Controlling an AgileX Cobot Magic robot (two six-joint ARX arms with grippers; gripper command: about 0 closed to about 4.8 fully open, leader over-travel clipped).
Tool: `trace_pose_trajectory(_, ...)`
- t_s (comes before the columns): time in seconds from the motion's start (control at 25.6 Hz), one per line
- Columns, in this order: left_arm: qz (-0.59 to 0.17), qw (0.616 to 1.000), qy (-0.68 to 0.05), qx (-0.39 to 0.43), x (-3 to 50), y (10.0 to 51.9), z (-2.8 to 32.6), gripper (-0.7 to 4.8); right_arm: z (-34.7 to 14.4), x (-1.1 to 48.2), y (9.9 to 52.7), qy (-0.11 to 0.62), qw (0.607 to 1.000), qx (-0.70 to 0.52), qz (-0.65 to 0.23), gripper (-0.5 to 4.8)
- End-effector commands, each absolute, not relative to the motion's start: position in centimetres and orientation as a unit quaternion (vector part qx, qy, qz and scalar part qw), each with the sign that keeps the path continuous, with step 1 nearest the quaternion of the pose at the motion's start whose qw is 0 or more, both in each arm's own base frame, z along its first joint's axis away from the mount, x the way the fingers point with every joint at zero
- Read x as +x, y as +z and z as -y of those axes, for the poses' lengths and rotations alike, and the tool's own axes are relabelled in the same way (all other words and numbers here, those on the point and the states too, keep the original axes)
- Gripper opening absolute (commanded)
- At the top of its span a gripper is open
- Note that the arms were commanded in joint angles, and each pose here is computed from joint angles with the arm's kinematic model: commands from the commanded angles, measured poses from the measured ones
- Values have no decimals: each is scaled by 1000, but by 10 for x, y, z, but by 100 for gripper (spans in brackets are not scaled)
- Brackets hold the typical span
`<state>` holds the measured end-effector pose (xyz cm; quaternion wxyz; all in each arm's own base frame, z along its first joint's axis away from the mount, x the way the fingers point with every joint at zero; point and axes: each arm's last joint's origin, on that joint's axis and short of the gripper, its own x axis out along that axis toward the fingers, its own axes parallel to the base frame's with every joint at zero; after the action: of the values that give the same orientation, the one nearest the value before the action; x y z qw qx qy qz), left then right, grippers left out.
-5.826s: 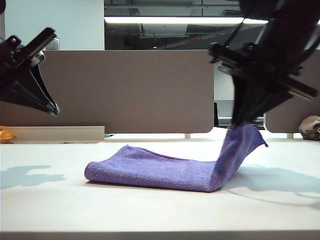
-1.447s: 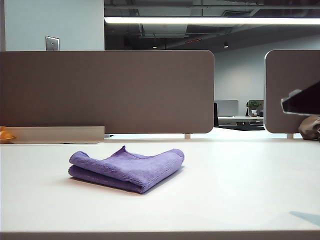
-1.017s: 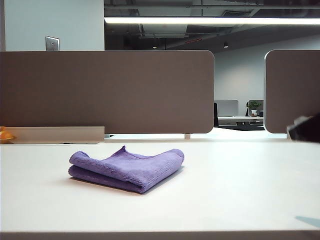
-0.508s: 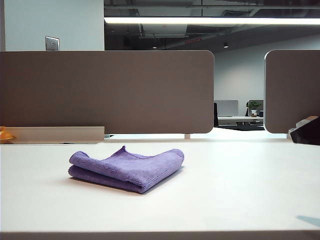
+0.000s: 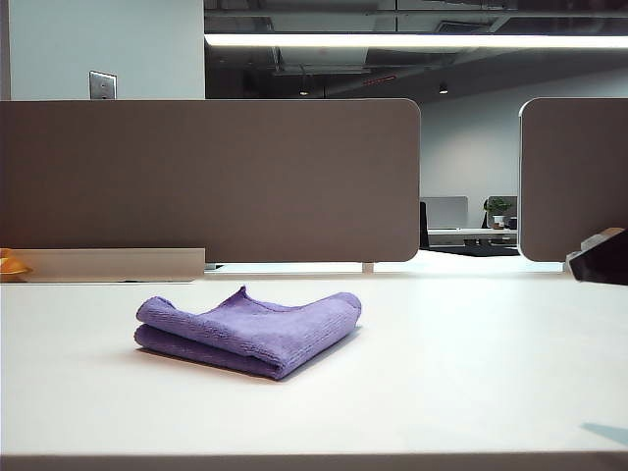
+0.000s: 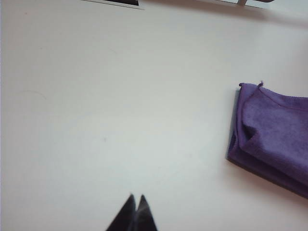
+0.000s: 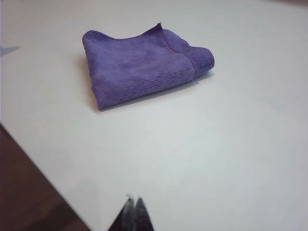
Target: Fold the bottom of the cloth upward, then fold it vertically to form a square shape.
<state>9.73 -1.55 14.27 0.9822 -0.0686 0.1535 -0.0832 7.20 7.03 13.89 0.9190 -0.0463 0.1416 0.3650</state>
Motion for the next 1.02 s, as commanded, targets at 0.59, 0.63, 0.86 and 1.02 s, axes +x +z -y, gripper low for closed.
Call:
trace_pose_trajectory(0.59,-93,991,-67,-72,95,148,11,-3,-39,88,147,198,976,-9,-89,-1)
trace_pose_trajectory(0.63,-93,991,-62,-72,96,148,10,-3,-35,90,147,177,980,-7,-89,-1)
trace_pose_trajectory(0.86,-90,993,-18,-76,96,148,2,-3,-17,95,147,81,993,2,-89,-1)
trace_pose_trajectory(1.02,-89,993,-3,-76,96,148,0,-3,-13,95,147,57,994,4,-89,-1)
